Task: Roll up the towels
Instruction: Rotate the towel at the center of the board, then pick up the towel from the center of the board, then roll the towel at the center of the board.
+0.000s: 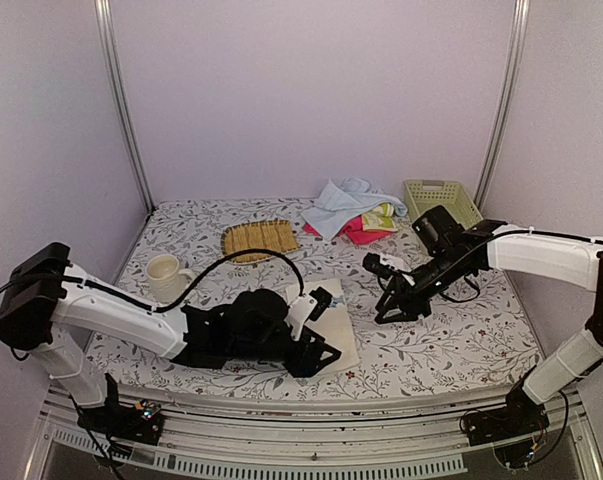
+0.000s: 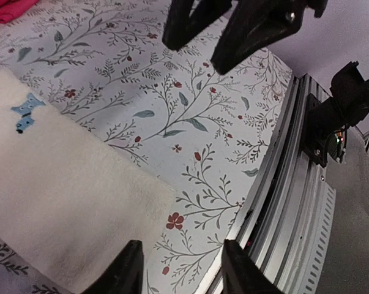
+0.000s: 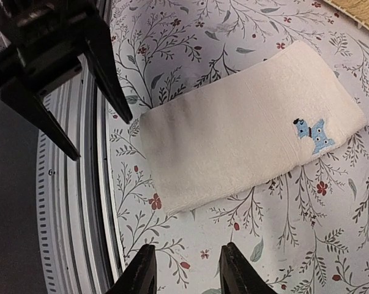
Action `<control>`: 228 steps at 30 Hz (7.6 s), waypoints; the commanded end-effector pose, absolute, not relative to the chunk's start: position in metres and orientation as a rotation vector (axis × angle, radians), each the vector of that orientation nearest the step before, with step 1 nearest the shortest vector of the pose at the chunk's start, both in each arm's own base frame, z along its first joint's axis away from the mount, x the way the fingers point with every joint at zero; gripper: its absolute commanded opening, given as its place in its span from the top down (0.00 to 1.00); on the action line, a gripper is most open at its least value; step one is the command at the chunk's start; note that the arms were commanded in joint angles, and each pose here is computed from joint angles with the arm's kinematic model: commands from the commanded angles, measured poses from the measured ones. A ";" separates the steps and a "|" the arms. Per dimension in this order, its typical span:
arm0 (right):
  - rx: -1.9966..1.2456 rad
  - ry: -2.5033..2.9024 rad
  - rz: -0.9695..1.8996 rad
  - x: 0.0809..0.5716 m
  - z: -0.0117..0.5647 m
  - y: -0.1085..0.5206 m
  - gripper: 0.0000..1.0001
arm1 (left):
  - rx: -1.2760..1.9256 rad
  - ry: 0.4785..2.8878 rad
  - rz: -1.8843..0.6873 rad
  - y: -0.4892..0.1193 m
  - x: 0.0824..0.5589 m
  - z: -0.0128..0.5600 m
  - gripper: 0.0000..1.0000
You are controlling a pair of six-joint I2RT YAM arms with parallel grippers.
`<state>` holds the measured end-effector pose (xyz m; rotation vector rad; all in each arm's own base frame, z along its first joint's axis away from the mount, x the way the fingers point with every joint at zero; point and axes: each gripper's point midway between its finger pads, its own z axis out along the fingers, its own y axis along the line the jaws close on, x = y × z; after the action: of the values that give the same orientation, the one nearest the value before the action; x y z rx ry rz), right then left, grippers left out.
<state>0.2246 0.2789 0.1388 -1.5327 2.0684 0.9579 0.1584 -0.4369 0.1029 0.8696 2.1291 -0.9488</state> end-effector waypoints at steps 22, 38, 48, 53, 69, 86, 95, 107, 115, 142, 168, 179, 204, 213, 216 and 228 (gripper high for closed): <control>-2.070 1.639 0.549 0.163 0.073 0.337 0.68 | 0.494 1.927 -0.825 -0.312 0.166 0.133 0.41; -2.111 1.693 0.540 0.168 0.038 0.347 0.67 | 0.536 1.976 -0.773 -0.309 0.164 0.121 0.42; -2.134 1.789 0.466 0.173 0.010 0.340 0.65 | 0.562 2.004 -0.725 -0.306 0.164 0.112 0.43; -2.128 1.822 0.392 0.180 0.001 0.335 0.73 | 0.614 1.993 -0.719 -0.308 0.162 0.112 0.44; -2.169 1.869 0.974 0.116 0.049 0.330 0.96 | 1.262 1.745 -0.564 -0.362 0.103 0.104 0.49; -2.069 2.059 1.405 0.117 0.044 0.326 0.97 | 1.516 1.618 -0.394 -0.432 0.080 0.055 0.52; -2.077 2.076 1.401 0.117 0.038 0.323 0.97 | 1.524 1.620 -0.322 -0.445 0.091 0.040 0.55; -2.083 2.059 1.387 0.118 0.039 0.323 0.95 | 1.503 1.687 -0.319 -0.449 0.102 0.032 0.93; -1.992 1.969 1.399 0.141 0.085 0.317 0.61 | 1.518 1.726 -0.343 -0.452 0.098 0.035 1.00; -1.684 2.228 1.095 0.247 0.069 0.345 0.63 | 1.355 1.977 -0.631 -0.455 0.103 0.042 1.00; -1.957 1.638 0.560 0.148 0.110 0.293 0.62 | 1.023 2.514 -1.282 -0.444 0.132 0.007 1.00; -2.126 1.513 0.415 0.130 0.070 0.311 0.60 | 0.996 2.579 -1.270 -0.442 0.129 -0.003 1.00; -2.313 1.632 0.274 0.126 -0.006 0.284 0.79 | 0.988 2.568 -1.203 -0.434 0.140 -0.001 1.00; -2.429 1.715 0.514 0.093 -0.001 0.280 0.92 | 0.981 2.277 -0.937 -0.396 0.143 0.052 0.76; -2.435 1.781 0.646 0.089 0.004 0.287 0.94 | 0.987 2.157 -0.777 -0.384 0.136 0.067 0.76; -2.407 2.156 1.099 0.113 -0.008 0.288 0.96 | 1.338 1.778 -0.249 -0.407 0.075 0.059 0.78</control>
<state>0.1286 0.3183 0.0155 -2.3226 1.9608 0.9805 0.0627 -0.3963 0.0553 1.2949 1.9037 -0.5079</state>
